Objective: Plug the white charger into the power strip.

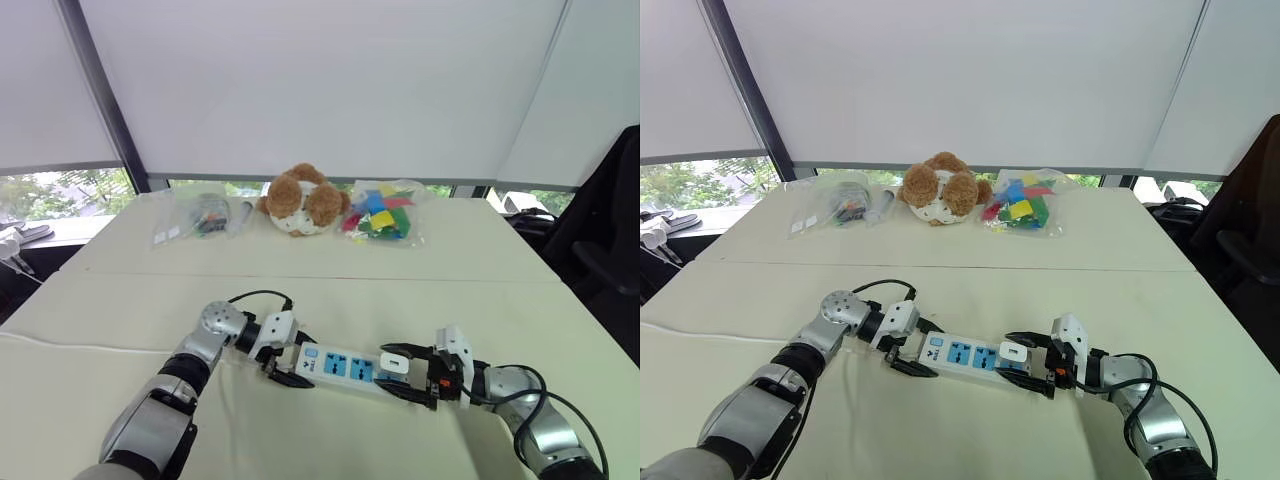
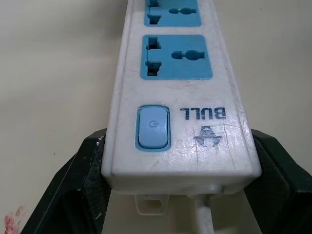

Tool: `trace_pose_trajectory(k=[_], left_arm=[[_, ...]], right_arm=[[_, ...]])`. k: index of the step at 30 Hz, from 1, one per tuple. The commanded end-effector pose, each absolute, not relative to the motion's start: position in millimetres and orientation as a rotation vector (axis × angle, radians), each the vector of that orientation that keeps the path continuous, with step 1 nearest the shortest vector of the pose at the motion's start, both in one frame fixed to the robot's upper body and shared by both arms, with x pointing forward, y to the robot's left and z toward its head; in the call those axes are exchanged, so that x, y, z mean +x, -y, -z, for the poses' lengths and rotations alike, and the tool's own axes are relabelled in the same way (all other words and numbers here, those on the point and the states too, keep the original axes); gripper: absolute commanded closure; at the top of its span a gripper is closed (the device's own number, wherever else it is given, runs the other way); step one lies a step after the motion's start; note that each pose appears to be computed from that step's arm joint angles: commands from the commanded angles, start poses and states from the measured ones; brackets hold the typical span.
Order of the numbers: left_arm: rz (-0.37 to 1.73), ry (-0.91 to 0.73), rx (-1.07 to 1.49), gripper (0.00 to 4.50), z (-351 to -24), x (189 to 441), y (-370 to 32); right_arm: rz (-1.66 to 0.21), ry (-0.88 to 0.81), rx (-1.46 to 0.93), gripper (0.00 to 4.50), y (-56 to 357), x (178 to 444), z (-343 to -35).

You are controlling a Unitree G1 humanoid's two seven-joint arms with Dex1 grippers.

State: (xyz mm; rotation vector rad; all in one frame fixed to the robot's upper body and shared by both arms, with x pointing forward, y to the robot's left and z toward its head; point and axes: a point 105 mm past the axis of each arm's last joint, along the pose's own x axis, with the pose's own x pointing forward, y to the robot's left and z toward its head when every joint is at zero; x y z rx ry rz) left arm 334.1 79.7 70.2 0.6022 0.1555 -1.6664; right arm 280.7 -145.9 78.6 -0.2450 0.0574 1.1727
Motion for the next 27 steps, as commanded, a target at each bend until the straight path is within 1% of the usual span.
trace_pose_trajectory(k=[1,10,14,16,19,20,22,23,27], left_arm=[[1.601,-0.238,0.611,1.46,-56,338,-89],[1.603,-0.251,0.606,1.46,-52,337,-89],[1.607,-0.261,0.602,1.46,-50,335,-91],[1.609,-0.266,0.601,1.46,-49,335,-91],[1.613,-0.273,0.602,1.46,-49,334,-91],[1.614,-0.274,0.603,1.46,-49,334,-91],[1.614,-0.275,0.605,1.46,-49,334,-91],[1.614,-0.275,0.606,1.46,-49,335,-91],[1.617,-0.269,0.612,1.46,-50,335,-90]], right_arm=[[-1.186,-0.041,-0.266,1.23,141,279,-95],[-1.156,-0.024,-0.272,1.23,145,283,-111],[-1.112,0.014,-0.263,1.23,150,291,-123],[-1.109,0.017,-0.265,1.23,150,292,-125],[-1.105,0.035,-0.244,2.03,149,294,-129],[-1.108,0.033,-0.241,2.61,148,293,-129],[-1.123,0.019,-0.24,3.62,146,292,-125],[-1.128,0.013,-0.239,3.7,145,291,-123],[-1.139,-0.017,-0.217,3.68,143,293,-119]])
